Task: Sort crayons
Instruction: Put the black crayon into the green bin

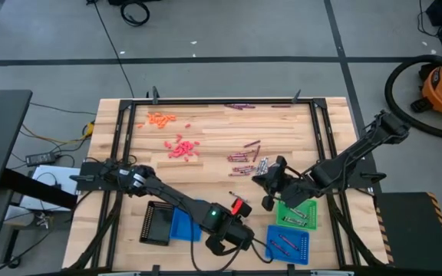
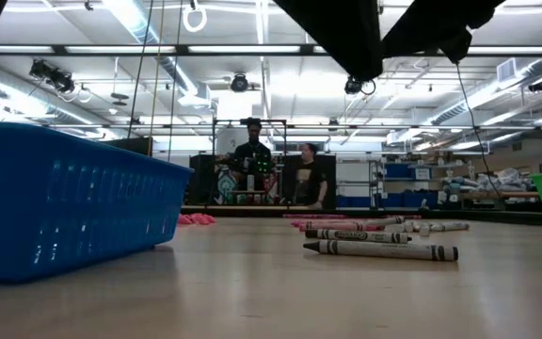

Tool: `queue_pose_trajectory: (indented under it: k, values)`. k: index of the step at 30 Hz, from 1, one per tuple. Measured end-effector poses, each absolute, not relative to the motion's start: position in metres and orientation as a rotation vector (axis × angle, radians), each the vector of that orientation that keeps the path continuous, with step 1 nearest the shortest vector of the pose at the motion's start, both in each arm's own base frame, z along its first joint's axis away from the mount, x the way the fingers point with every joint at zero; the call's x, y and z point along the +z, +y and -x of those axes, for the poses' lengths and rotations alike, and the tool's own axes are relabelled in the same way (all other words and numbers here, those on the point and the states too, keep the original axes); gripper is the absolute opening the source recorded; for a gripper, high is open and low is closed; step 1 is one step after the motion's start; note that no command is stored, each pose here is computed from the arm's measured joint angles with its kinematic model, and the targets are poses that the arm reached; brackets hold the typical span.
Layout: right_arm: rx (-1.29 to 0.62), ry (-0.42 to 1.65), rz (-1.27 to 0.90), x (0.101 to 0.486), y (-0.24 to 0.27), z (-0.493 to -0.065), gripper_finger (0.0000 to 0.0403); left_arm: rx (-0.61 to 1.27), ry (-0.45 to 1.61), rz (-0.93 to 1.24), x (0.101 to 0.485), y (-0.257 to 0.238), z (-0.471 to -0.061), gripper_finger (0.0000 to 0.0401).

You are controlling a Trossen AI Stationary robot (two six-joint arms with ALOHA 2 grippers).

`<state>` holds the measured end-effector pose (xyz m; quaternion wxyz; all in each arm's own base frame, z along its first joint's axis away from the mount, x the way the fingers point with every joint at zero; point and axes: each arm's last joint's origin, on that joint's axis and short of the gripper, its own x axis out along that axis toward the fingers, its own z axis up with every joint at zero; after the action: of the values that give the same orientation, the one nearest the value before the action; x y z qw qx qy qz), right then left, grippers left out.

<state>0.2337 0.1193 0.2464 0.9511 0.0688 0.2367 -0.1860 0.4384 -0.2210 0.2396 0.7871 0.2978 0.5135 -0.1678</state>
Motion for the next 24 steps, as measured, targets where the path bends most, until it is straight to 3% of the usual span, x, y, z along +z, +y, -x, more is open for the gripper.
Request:
queue_pose_trajectory:
  k: [7,17,24]
  values:
    - [-0.382,0.494,-0.12,0.249,0.121,-0.224,0.0034,-0.304,1.119,-0.651,0.209,-0.208,-0.42,0.0038]
    - [-0.416,0.466,-0.105,0.25,0.121,-0.224,0.0034,-0.216,0.764,-0.492,0.176,-0.172,-0.39,0.004]
    - [-0.428,0.488,-0.078,0.248,0.119,-0.222,0.0034,-0.229,0.694,-0.346,0.164,-0.154,-0.396,0.009]
